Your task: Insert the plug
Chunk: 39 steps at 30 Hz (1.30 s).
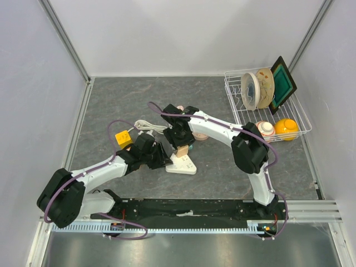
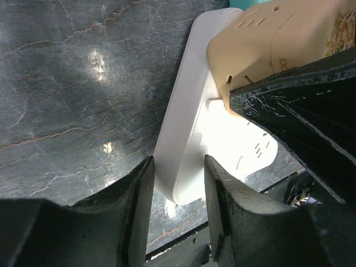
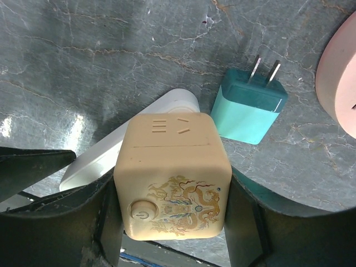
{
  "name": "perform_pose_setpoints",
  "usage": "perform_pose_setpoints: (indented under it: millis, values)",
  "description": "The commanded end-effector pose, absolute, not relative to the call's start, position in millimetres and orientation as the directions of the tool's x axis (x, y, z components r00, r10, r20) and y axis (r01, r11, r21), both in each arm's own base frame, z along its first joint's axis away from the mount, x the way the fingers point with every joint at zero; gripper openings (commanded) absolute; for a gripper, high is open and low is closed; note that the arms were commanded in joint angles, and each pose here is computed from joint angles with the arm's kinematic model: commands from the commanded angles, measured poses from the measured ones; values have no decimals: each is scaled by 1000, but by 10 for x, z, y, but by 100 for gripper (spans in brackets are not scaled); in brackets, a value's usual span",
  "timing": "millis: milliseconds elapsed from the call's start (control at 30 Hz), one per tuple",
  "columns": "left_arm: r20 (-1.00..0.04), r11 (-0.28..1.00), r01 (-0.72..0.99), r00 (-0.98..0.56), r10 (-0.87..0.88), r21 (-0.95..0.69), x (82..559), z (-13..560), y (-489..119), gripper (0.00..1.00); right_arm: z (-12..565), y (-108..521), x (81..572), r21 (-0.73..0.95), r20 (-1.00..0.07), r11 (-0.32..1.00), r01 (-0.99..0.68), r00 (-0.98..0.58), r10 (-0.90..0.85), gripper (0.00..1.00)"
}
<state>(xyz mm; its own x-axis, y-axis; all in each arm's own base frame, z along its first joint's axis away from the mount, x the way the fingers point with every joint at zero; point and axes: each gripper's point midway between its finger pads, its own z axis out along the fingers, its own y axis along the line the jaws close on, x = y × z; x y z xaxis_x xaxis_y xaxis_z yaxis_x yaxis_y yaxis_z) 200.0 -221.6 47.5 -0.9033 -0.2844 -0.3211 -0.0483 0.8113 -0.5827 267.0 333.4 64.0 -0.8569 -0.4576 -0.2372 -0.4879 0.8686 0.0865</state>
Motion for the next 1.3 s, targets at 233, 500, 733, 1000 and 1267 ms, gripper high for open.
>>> perform_pose_setpoints:
  millis: [233,500,733,1000,1267]
  values:
    - [-314,873,-104,-908,-279,-477,1936,339,-2009,47,861,3234,2724,61,-328,905,-421,-865,-380,85]
    - [-316,881,-108,-907,-277,-460,1956,346,-1999,48,1388,3335,2790,201,-480,889,-411,-833,-276,98]
    - [-357,901,-122,-890,-285,-416,2074,388,-1915,50,1457,3016,2627,303,-535,837,-456,-808,-247,98]
    - [-397,921,-152,-868,-298,-359,2334,417,-1770,50,1264,2585,2739,326,-627,872,-366,-774,-90,95]
    - [-457,924,-190,-825,-334,-331,2496,569,-1542,50,811,2668,2730,321,-595,852,-413,-788,-157,75]
